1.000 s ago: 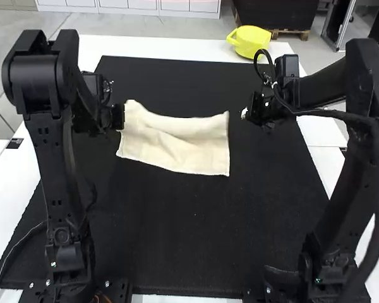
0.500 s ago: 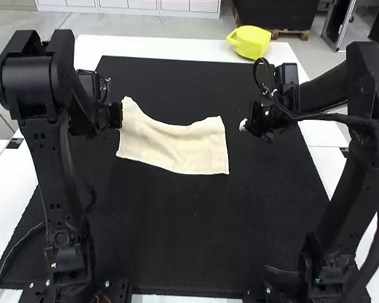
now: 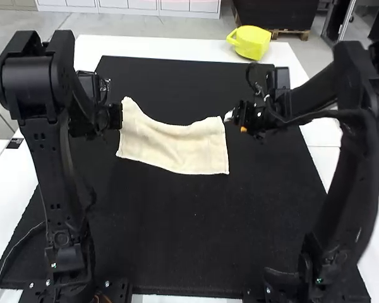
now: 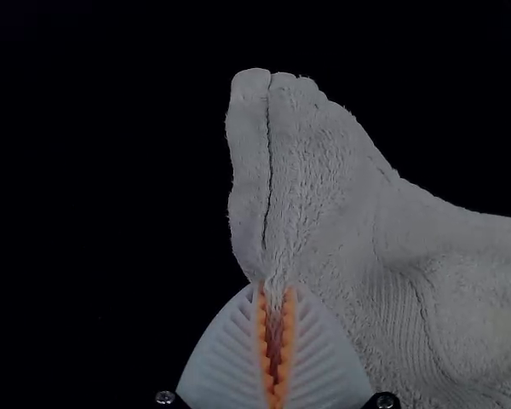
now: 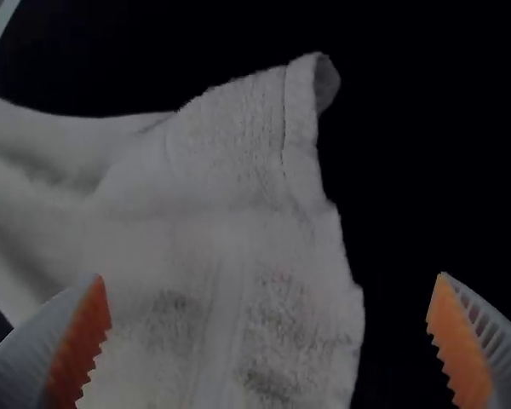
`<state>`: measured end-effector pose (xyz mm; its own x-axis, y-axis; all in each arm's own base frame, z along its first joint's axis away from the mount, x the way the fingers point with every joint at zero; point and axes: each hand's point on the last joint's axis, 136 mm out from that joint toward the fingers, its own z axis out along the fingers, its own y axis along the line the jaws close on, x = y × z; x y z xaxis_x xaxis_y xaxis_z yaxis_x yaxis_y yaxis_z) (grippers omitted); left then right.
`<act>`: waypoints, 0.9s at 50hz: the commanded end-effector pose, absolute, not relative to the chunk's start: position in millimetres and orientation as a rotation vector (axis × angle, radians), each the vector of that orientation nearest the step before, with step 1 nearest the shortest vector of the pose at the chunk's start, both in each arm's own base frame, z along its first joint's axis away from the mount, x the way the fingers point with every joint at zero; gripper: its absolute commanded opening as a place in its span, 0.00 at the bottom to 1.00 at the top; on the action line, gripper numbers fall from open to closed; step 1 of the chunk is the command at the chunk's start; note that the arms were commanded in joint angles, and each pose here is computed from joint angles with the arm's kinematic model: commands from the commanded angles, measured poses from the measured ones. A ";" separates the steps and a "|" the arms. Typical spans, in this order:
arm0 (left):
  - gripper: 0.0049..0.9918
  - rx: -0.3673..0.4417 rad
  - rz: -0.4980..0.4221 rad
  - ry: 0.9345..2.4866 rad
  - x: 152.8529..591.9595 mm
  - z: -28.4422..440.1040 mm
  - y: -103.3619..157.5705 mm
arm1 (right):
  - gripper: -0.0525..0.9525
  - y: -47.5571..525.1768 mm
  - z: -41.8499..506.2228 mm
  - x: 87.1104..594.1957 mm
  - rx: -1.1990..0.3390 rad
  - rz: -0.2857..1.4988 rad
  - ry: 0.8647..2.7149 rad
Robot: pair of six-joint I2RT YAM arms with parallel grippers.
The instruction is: Fold the towel.
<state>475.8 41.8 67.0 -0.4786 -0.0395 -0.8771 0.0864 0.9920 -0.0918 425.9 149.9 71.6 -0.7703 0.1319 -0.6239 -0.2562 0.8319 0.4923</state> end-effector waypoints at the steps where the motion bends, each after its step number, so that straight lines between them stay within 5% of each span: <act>1: 0.02 0.042 -0.157 2.027 478.1 79.9 39.2 | 0.95 162.9 74.2 440.9 -0.118 0.748 2.310; 45: 0.02 0.046 -0.159 2.009 481.3 84.6 38.6 | 0.94 182.4 36.9 497.0 -0.153 0.720 2.309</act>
<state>478.3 41.8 71.7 -0.4597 -0.0363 -0.8873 0.0908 0.9920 -0.0876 491.1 171.1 31.0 -0.7630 0.1083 -0.6372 -0.2705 0.8419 0.4669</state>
